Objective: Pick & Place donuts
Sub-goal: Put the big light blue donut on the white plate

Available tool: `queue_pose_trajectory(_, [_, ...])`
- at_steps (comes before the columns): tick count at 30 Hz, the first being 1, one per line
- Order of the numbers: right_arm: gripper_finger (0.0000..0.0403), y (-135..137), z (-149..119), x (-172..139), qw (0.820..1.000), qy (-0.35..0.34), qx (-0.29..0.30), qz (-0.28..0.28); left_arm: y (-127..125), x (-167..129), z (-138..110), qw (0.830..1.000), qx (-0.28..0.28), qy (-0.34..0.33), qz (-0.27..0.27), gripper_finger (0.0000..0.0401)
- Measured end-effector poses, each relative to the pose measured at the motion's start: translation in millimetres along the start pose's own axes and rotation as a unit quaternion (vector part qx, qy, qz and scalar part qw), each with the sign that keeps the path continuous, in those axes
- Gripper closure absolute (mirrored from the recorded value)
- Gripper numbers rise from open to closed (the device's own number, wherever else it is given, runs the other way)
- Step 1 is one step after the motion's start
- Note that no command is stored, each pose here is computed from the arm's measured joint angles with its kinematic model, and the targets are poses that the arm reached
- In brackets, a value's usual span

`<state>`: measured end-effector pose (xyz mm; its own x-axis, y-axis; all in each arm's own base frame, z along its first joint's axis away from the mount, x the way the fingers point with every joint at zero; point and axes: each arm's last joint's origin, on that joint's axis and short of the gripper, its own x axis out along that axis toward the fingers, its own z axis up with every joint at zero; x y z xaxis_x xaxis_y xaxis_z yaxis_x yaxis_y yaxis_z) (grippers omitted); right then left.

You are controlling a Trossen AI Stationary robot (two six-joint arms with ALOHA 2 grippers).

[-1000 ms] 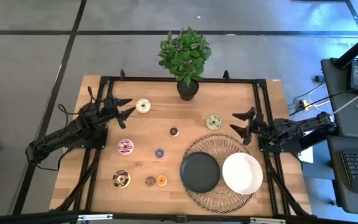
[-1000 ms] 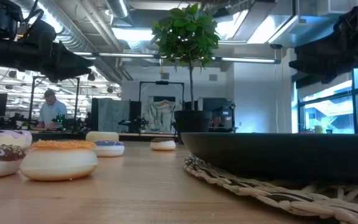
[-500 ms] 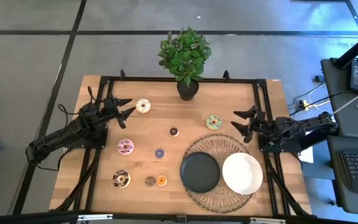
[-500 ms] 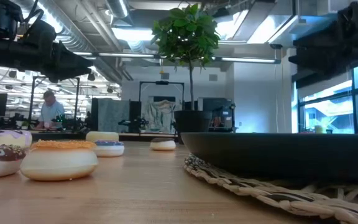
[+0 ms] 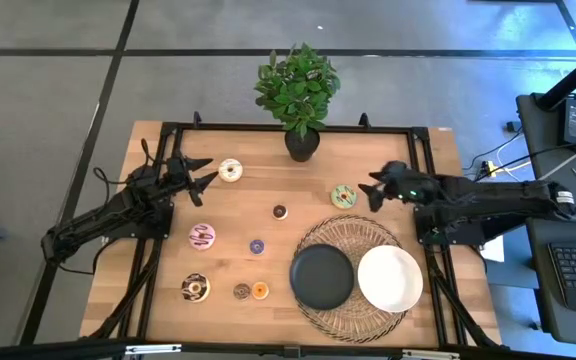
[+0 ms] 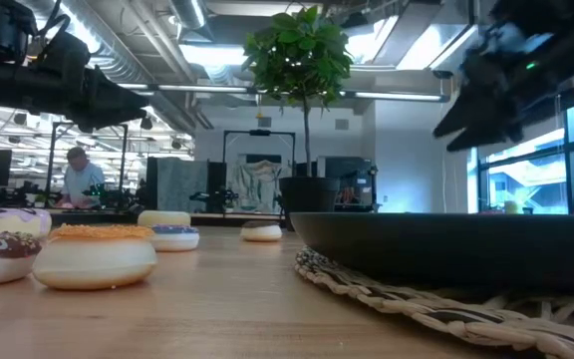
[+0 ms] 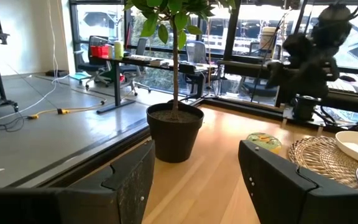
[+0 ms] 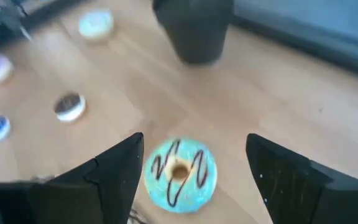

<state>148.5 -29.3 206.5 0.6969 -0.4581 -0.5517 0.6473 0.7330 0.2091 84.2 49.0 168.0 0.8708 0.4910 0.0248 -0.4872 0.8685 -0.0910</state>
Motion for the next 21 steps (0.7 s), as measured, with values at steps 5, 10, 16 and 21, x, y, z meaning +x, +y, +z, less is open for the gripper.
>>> queue_pose_trajectory(5, [0.0119,-1,2,38,0.995,0.093,0.003,-0.038,0,0,0,1.000,-0.001,-0.002,0.000,0.0173])
queue_pose_trajectory(10, [0.0119,-2,-6,70,0.985,0.168,-0.008,-0.041,0,0,0,1.000,-0.001,-0.003,0.000,0.0173])
queue_pose_trajectory(16, [0.0121,1,-12,95,0.973,0.221,-0.029,-0.057,0,0,0,1.000,0.000,-0.003,0.000,0.0173])
queue_pose_trajectory(21, [0.0160,5,-14,109,0.968,0.240,-0.034,-0.067,0,0,1,1.000,0.000,-0.003,0.000,0.0173])
